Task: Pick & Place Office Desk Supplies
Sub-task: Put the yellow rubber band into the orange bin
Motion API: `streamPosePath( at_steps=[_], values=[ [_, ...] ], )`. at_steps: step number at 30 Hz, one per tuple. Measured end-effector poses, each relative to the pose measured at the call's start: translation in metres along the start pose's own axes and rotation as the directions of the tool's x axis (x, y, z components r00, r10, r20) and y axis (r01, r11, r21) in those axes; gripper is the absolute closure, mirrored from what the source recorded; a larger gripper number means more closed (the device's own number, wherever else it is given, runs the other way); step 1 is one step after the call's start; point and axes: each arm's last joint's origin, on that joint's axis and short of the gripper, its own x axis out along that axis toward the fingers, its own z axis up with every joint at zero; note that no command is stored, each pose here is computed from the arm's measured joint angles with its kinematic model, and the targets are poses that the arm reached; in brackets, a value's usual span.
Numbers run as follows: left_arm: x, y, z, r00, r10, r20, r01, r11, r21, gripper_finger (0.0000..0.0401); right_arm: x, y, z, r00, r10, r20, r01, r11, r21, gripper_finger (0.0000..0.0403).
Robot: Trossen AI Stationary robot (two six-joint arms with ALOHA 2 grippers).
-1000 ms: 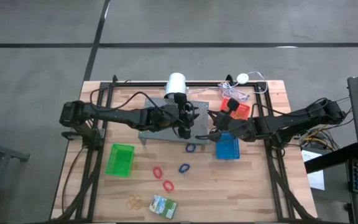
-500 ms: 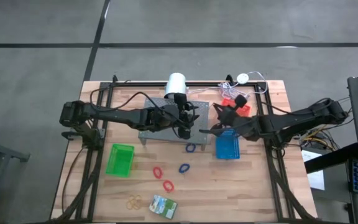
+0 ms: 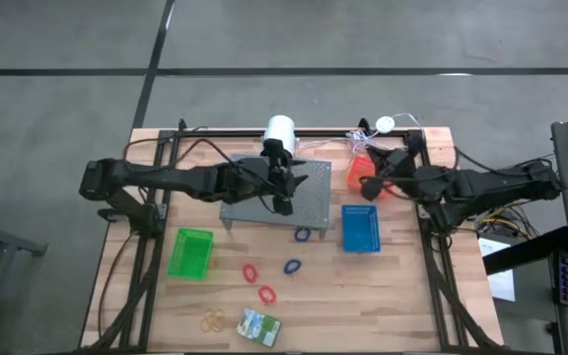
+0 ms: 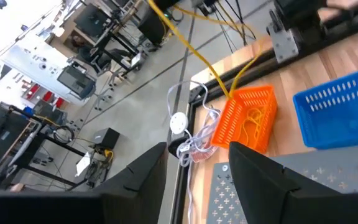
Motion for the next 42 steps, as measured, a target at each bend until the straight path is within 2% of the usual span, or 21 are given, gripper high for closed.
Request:
streamPosePath(
  at_steps=[6,15,23,29,32,39,42],
  values=[
    [-0.031,0.020,0.003,1.000,-0.009,0.005,0.009,0.998,-0.056,0.0224,-0.003,-0.024,-0.010,0.995,-0.058,-0.078,0.065,0.994,0.093,0.0394],
    [-0.063,0.035,-0.002,0.996,-0.084,-0.022,0.083,0.995,-0.049,0.0224,0.013,-0.044,-0.027,0.971,-0.038,-0.234,0.078,0.983,0.164,0.0394],
    [-0.067,0.033,-0.007,0.990,-0.116,-0.074,0.115,0.993,-0.025,0.0224,0.036,-0.054,-0.040,0.930,-0.027,-0.368,0.109,0.973,0.203,0.0394],
    [-0.067,0.030,-0.012,0.982,-0.143,-0.123,0.139,0.990,-0.037,0.0224,0.044,-0.065,-0.055,0.862,-0.080,-0.501,0.202,0.960,0.193,0.0394],
    [-0.067,0.030,-0.012,0.982,-0.143,-0.124,0.138,0.989,-0.046,0.0224,0.045,-0.067,-0.059,0.835,-0.044,-0.548,0.185,0.961,0.204,0.0394],
    [-0.067,0.030,-0.012,0.982,-0.143,-0.124,0.138,0.989,-0.049,0.0224,0.046,-0.067,-0.063,0.813,0.030,-0.582,0.137,0.961,0.240,0.0394],
    [-0.067,0.030,-0.012,0.982,-0.143,-0.124,0.137,0.989,-0.049,0.0224,0.044,-0.067,-0.066,0.791,0.035,-0.610,0.148,0.957,0.248,0.0394]
  ],
)
